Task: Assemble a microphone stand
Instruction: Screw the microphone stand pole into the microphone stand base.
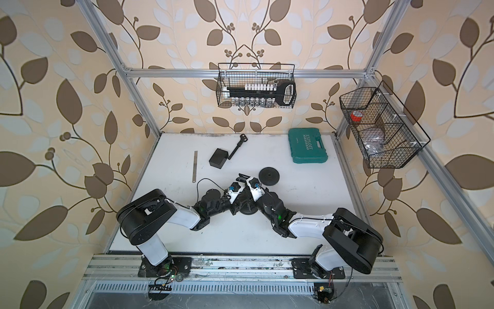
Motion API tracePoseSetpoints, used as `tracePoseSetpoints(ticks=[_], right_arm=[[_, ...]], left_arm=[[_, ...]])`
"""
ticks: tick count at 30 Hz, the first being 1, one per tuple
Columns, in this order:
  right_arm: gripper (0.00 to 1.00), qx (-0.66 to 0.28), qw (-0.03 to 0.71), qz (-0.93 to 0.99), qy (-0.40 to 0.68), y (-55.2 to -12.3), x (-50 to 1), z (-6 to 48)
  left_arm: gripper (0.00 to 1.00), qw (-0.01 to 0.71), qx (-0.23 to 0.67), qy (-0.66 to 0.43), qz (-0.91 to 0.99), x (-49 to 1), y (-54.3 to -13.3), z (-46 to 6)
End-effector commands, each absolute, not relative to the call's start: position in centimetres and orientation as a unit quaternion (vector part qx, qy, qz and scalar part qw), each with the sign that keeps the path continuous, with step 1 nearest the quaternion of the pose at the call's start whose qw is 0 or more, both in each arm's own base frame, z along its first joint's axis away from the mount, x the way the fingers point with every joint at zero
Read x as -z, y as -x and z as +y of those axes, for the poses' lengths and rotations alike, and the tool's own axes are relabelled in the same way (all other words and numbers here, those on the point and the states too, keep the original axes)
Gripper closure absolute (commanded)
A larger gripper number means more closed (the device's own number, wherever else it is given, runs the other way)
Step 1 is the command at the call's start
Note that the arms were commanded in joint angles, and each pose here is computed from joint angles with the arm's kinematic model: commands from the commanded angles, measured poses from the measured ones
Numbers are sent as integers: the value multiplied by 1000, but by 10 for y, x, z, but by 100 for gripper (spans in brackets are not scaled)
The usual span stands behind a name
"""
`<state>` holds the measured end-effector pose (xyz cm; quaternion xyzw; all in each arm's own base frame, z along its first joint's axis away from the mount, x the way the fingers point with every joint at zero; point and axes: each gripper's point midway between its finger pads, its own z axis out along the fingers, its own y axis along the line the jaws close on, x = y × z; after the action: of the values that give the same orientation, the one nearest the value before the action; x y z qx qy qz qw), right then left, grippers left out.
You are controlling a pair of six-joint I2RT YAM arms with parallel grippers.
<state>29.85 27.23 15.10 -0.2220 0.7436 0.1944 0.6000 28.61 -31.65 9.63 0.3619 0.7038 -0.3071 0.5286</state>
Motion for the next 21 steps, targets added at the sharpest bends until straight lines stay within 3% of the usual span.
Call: tracePoseSetpoints(ticks=[1,6,13,17,19,21], right_arm=[[100,-167,553,787,215,-293,-108,258],[100,-188,543,788,221,-291,-106,262],[100,-221,531,786,227,-287,-100,262],[81,-245,516,782,249,-286,-101,262],[60,-254,505,778,273,-283,-104,263],[47,-247,497,777,298,-284,-108,256]], left_arm=[[61,540,322,-368,685,-105,-290,-328],[65,536,321,-369,688,-103,-296,-332],[84,528,312,-372,696,-91,-299,-333],[90,520,303,-377,704,-81,-299,-332],[91,516,297,-378,709,-76,-298,-330],[93,513,290,-382,712,-71,-297,-328]])
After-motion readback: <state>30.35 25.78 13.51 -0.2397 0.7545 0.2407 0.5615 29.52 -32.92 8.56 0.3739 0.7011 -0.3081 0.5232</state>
